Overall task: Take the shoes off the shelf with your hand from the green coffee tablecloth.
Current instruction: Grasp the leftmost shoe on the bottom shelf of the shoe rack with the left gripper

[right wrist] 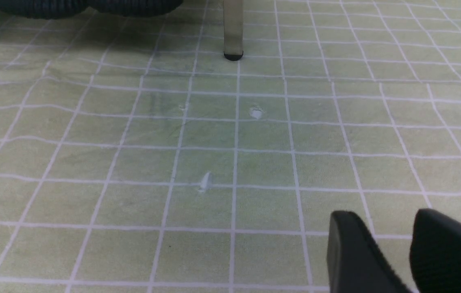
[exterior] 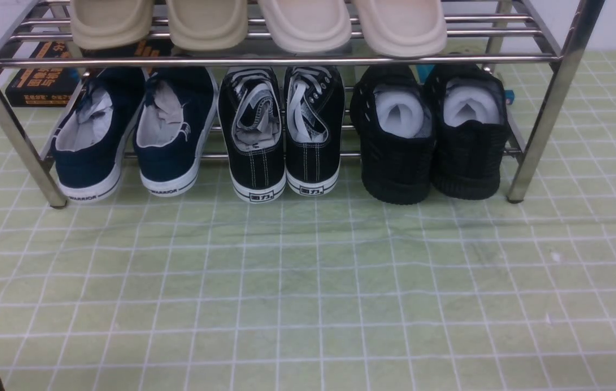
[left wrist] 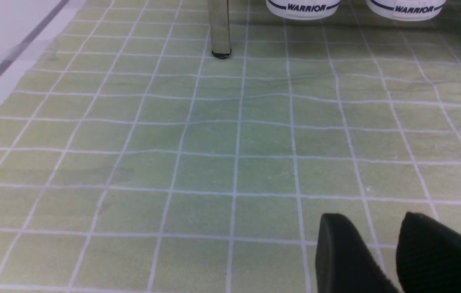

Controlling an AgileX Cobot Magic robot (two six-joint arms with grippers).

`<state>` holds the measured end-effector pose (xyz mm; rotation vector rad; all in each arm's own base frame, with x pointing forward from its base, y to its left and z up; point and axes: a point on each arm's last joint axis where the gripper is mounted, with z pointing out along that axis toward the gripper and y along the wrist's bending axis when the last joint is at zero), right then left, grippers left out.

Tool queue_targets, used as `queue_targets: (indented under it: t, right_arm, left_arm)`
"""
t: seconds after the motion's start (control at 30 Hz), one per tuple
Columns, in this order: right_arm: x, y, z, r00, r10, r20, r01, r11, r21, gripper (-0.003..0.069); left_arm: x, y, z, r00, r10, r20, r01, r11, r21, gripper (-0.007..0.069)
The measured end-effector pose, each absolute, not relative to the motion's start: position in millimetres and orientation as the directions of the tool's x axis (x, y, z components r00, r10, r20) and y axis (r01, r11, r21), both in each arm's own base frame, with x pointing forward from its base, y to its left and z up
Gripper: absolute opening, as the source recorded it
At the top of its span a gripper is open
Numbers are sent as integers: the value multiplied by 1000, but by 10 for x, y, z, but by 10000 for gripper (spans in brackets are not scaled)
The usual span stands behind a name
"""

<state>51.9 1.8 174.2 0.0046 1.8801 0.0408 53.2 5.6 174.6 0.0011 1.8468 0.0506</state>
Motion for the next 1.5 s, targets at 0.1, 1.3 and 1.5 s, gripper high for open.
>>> queue_targets:
  t: [0.1,1.3,1.5]
  right_arm:
    - [519,18,1742,-305,24,-952,-17,999,31,239]
    - [519,18,1742,-305,24,-952,-17,999,31,239]
    - [519,18,1742,-305,24,-952,-17,999,31,239]
  left_arm:
    - [532,62,1747,-273,46,-961,-27,998,55,239]
    - [476,-120,2912,-230,-765,-601,-26,622,-782,37]
    - [1027,-104,3144,-571,-552,-608,-299,829,-473,18]
